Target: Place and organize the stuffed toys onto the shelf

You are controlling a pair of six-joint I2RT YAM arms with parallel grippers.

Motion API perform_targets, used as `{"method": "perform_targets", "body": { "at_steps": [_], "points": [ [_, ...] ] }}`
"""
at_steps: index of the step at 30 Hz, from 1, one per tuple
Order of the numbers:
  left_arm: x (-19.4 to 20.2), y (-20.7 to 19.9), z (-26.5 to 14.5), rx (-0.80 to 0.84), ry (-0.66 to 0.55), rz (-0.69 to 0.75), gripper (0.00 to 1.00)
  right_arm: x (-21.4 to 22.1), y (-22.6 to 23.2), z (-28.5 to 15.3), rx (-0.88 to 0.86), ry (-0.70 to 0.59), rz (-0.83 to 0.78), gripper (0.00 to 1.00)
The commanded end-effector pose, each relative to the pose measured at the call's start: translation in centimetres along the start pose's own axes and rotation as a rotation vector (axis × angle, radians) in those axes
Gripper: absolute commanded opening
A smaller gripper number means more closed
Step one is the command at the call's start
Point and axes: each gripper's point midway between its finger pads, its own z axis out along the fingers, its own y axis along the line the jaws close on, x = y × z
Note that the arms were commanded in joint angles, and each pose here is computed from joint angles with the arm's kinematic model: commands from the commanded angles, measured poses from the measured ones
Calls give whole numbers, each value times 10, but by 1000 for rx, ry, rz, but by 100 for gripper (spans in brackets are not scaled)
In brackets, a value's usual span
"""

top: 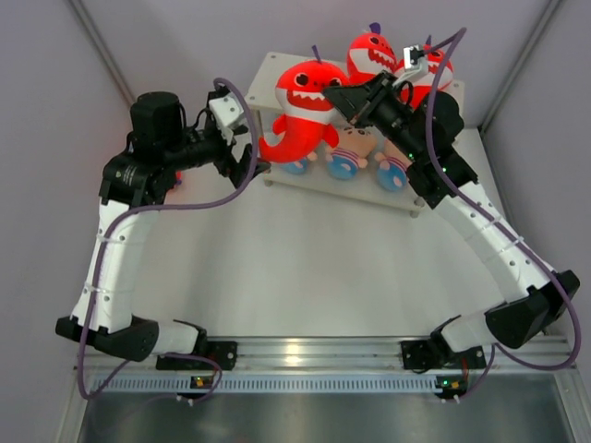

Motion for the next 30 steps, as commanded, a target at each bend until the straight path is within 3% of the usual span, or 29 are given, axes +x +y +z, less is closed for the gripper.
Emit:
{"method": "perform_targets", "body": {
  "at_steps": [1,7,11,13,15,16,17,19,22,23,26,30],
  "points": [
    [-27,-3,-3,10,-66,113,98,-49,21,-8,-14,-186,63,0],
    [-38,-10,22,-24,-31,295,98,-50,25,9,-7,-189,79,0],
    [-8,-10,49,-27,88,458,98,-46,27,17,-15,-178,88,0],
    [2,2,61,-76,135,466,98,-45,29,17,-22,-172,90,0],
    [-1,13,64,-131,132,462,83,-44,28,17,-20,-169,84,0],
    [-7,14,65,-145,112,463,71,-44,27,17,-17,-168,78,0],
    [-13,15,65,-158,91,448,37,-43,27,17,-15,-167,72,0],
    [-24,16,64,-171,63,425,1,-42,25,19,-8,-160,63,0],
    [-34,10,64,-150,21,379,0,-39,23,25,-8,-138,44,1],
    [-38,9,64,-151,7,349,0,-40,24,29,-14,-133,25,25],
    [-49,19,65,-216,-18,259,0,-41,16,32,35,-114,-39,67],
    [-63,30,71,-264,-64,201,0,-59,15,18,93,-145,-157,81]
  ]
}}
